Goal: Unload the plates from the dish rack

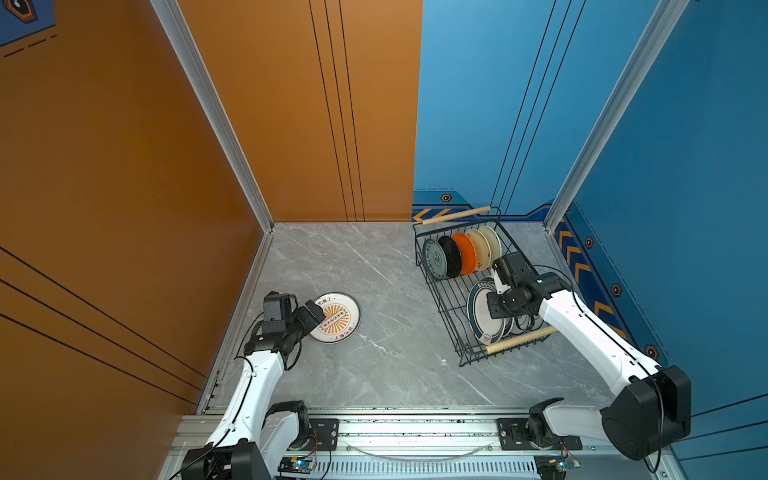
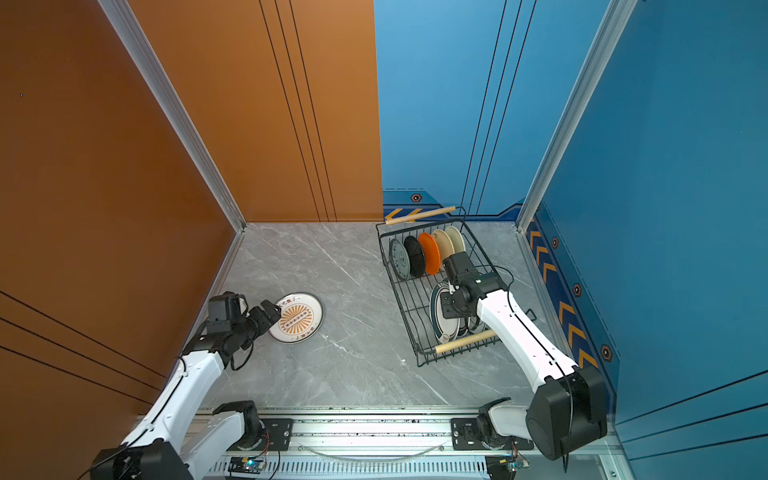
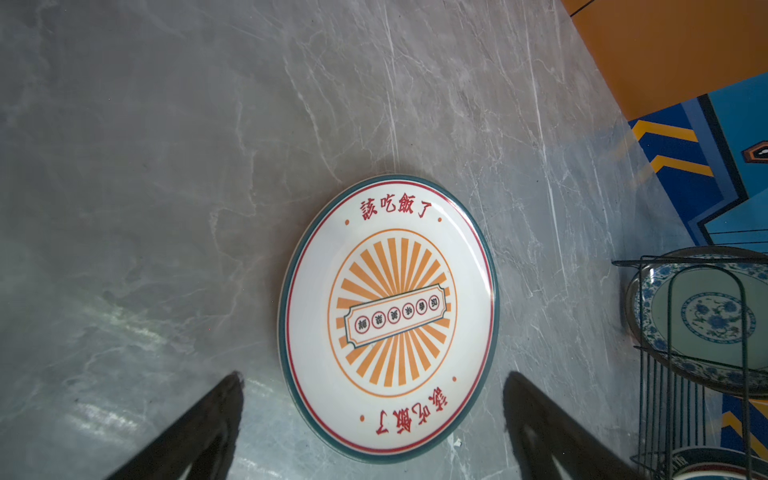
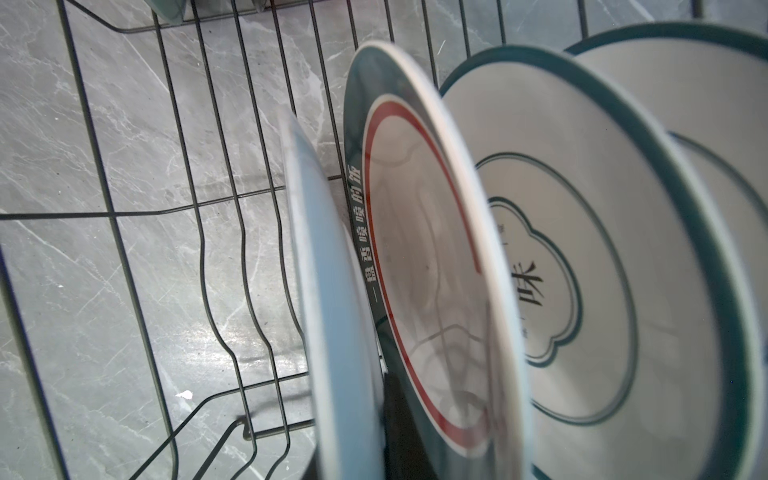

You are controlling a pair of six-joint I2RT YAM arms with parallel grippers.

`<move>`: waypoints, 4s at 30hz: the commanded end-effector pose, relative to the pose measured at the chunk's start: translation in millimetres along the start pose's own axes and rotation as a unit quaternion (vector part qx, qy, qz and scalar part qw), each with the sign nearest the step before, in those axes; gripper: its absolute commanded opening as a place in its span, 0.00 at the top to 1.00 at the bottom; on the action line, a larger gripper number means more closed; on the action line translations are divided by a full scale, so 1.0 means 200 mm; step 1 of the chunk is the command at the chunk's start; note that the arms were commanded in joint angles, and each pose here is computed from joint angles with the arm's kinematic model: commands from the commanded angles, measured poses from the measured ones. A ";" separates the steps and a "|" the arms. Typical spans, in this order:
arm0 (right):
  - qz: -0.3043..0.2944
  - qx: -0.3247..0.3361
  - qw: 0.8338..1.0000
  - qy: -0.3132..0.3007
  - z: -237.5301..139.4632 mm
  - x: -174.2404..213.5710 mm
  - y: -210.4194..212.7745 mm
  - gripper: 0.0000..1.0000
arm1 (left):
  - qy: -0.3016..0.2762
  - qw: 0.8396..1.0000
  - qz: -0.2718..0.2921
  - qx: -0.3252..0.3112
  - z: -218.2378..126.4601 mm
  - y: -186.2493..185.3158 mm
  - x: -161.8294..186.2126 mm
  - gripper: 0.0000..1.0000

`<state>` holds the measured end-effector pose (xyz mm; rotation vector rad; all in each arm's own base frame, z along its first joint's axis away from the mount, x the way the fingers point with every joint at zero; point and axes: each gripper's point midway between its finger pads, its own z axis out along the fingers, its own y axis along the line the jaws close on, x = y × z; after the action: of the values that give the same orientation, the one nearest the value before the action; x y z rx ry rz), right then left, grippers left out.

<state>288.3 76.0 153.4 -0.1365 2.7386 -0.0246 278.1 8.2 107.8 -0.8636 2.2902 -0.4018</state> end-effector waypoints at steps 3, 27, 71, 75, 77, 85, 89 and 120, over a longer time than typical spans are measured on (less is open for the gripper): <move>-0.006 -0.013 0.999 -0.046 -0.21 -0.13 0.01 0.93 | 0.012 0.999 0.023 -0.043 -0.03 -0.03 -0.01 0.02; 0.132 -0.250 0.883 -0.376 -0.83 -0.73 0.16 0.93 | -0.046 0.969 0.187 0.156 -0.18 -0.77 0.07 0.02; 0.121 -0.551 0.823 -0.067 -0.38 -0.58 1.17 0.89 | 0.085 0.928 0.121 0.342 -0.14 -1.21 0.29 0.11; 0.120 -0.552 0.823 -0.061 -0.36 -0.57 1.20 0.89 | 0.089 0.926 0.121 0.345 -0.15 -1.21 0.30 0.24; 0.119 -0.552 0.823 -0.058 -0.35 -0.56 1.21 0.89 | 0.092 0.927 0.119 0.345 -0.14 -1.19 0.31 0.30; 0.107 -0.555 0.823 -0.049 -0.34 -0.54 1.27 0.84 | 0.110 0.916 0.122 0.365 -0.16 -1.20 0.35 0.58; 0.094 -0.554 0.826 -0.044 -0.34 -0.53 1.30 0.78 | 0.118 0.915 0.115 0.367 -0.15 -1.18 0.35 0.71; -0.051 -0.108 0.980 -0.158 -0.34 -0.51 0.63 0.21 | 0.024 0.978 0.007 0.208 -0.15 -0.55 -0.02 1.00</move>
<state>347.6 262.2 257.0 -0.2749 2.3743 0.6315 318.7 -87.4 194.3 -0.5784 2.1163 -0.9929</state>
